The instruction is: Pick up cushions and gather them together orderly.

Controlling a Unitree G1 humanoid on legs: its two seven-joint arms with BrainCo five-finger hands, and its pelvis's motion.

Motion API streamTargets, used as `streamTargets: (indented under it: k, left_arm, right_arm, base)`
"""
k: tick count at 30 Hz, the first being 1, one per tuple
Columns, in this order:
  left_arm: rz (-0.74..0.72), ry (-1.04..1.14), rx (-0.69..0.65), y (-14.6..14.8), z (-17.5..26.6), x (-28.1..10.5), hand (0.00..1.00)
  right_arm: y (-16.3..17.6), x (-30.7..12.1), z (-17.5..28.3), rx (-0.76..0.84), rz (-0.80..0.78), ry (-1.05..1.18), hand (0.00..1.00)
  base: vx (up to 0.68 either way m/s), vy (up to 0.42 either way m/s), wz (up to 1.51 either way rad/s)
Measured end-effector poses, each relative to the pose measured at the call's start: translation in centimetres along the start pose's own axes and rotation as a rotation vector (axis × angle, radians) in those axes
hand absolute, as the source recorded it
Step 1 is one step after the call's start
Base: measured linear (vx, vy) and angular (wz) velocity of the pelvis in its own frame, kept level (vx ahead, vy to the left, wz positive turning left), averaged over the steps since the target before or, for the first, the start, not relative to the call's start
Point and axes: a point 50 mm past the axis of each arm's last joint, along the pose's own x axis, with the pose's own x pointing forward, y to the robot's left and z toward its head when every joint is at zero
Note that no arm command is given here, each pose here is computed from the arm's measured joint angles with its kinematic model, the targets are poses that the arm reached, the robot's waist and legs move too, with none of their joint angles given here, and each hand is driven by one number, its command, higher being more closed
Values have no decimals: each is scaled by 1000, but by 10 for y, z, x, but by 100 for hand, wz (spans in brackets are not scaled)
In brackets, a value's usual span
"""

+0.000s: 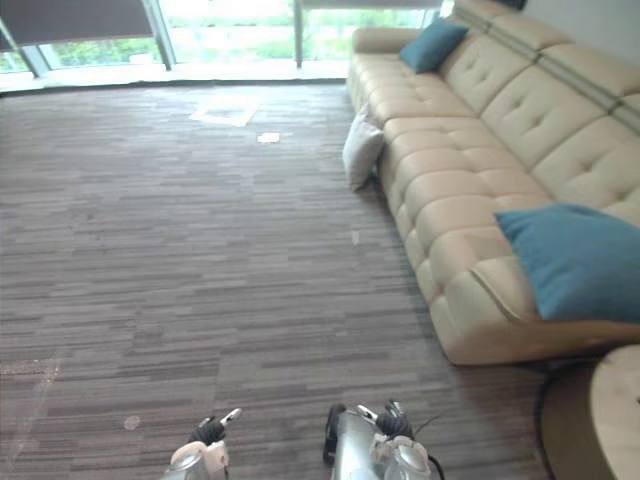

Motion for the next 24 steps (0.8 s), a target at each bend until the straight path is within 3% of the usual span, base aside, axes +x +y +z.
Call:
streamTargets:
  k: [10, 18, 24]
  left_arm:
    - [-2, -116, -27, 3, 25, 0, 0]
    - [36, -105, 7, 19, 23, 0, 0]
    - [41, -42, 58, 22, 11, 1, 0]
  right_arm:
    - [30, -1, -5, -17, 78, 27, 0]
    - [26, -9, -35, 4, 53, 130, 0]
    - [23, -6, -20, -49, 69, 60, 0]
  base:
    - [561, -82, -27]
    - [651, 322, -34]
    - [531, 193, -6]
